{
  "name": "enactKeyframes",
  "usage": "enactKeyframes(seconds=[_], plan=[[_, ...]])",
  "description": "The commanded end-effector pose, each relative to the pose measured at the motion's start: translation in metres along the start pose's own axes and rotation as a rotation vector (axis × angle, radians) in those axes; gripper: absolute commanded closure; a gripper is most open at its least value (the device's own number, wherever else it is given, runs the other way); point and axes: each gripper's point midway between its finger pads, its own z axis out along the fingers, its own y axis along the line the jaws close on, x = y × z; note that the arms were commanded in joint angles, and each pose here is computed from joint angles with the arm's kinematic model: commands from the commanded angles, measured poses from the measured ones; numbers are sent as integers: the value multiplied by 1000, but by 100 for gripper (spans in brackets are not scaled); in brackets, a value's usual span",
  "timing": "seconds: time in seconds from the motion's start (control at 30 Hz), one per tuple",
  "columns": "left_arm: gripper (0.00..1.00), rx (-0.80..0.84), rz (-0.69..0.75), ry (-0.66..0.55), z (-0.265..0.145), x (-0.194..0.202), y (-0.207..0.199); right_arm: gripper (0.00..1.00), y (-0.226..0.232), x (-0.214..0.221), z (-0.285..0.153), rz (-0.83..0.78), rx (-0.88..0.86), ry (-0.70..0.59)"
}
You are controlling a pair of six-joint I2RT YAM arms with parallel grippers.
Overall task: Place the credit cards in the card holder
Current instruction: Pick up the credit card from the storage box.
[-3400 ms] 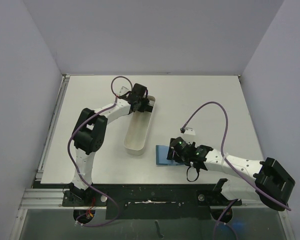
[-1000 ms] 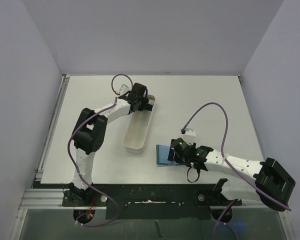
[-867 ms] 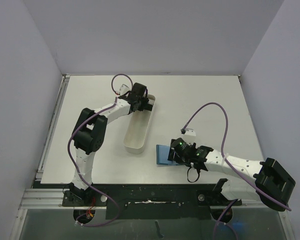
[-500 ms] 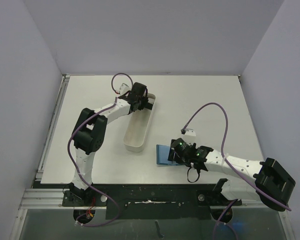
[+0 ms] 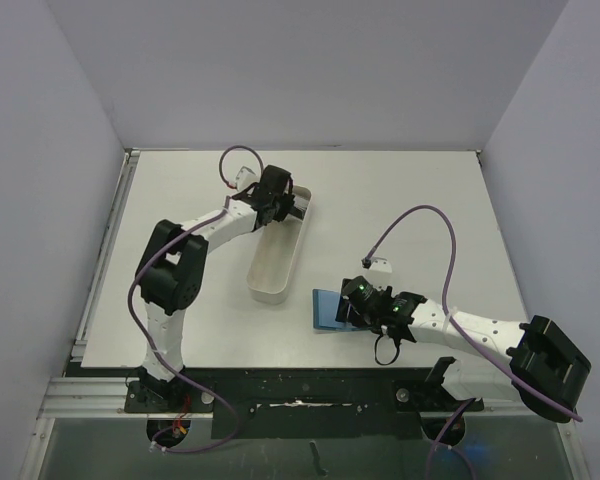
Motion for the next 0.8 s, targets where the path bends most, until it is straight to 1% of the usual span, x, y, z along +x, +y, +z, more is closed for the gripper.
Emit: enactKeyframes(seconds=[0.0,0.23,0.43,0.53,0.63,0.77], plan=[[100,158,-70,-30,-48,-20,-51,37,8,-13,-5,28,-32,-57],[100,158,-97,-11,-69,-21,-42,36,9,-16,-9,35,-47,-67],[100,175,-72,21,-83,-17,-37,36,11,-19,-13,37,-58,-75],[100,215,-26,48,-93,-14,-38,36,13,-22,-17,40,-78,-79],[100,279,65,81,-107,-9,-42,36,18,-26,-23,48,-109,-89],[100,338,190,121,-127,-3,-36,37,24,-32,-30,69,-157,-100]])
